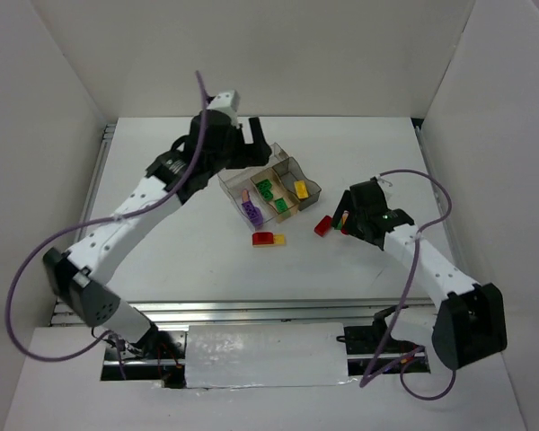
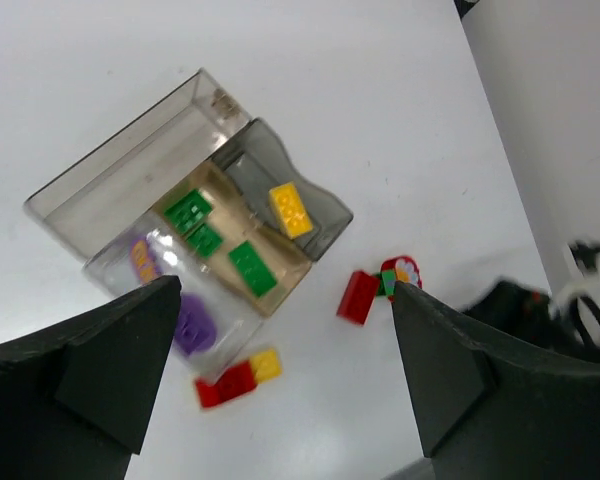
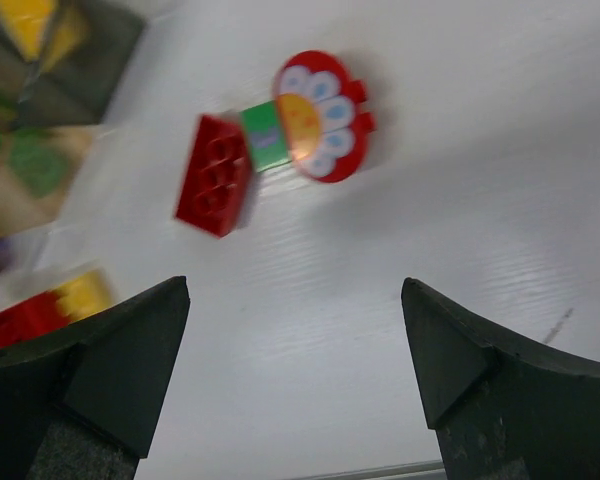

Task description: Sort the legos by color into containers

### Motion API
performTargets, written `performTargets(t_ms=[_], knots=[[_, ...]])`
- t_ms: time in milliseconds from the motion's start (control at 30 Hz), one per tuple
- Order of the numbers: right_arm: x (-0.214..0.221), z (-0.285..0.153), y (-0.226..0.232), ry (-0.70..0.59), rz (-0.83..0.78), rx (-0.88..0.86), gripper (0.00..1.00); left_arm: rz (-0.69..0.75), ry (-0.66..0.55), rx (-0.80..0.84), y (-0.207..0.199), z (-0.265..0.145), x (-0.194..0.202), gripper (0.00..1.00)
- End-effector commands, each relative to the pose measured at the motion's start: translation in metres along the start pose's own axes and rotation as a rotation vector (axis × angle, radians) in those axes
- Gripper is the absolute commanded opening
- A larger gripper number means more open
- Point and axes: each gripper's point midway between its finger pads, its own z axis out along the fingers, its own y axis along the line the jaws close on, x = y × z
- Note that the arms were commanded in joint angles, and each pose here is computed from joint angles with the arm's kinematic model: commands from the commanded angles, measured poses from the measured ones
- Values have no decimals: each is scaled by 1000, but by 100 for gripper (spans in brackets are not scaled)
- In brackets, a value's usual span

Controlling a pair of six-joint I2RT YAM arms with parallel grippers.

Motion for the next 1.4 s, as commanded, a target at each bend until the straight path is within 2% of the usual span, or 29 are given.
performTargets(t_ms=[0,33,67,100,133,167,200,433,533,733,767,833,867,933,967,1100,1200,1267,1367], knots=[[-30,19,-2,-20,-18,35,94,24,141,-139,43,-47,44,100],[-28,25,-4,8,-69,46,94,37,197,-154,54,-53,67,100],[-39,28,1,13,-87,52,94,40,187,-136,54,-70,67,99],[-31,42,-4,68,-120,94,94,50,207,-139,60,-78,76,100],[-29,46,-7,93,-143,118,94,60,252,-152,70,-83,96,100],[-29,57,-9,108,-170,145,94,65,235,-134,70,-97,94,100],[-29,63,-10,117,-180,154,94,75,268,-148,79,-103,111,99],[-20,95,-8,224,-219,154,91,134,282,-173,104,-139,131,100],[-13,102,-11,261,-223,155,86,146,286,-180,109,-145,136,99],[-11,98,-14,260,-207,133,67,158,288,-181,114,-145,143,99],[-11,98,-13,257,-202,118,59,157,289,-180,114,-144,144,100],[-10,97,-16,264,-190,112,54,155,296,-182,114,-141,146,99],[-9,97,-17,268,-189,113,47,154,295,-179,114,-141,146,99],[-10,96,-17,269,-186,110,42,153,299,-178,114,-140,147,99],[-10,95,-17,270,-185,106,37,152,300,-181,114,-140,148,100],[-16,87,-15,236,-175,94,29,146,293,-175,113,-141,146,100],[-23,79,-15,197,-166,89,29,132,275,-155,108,-142,141,100],[-23,80,-16,192,-168,94,43,121,264,-131,102,-140,138,100],[-16,88,-20,229,-171,123,55,117,264,-115,98,-138,137,100]])
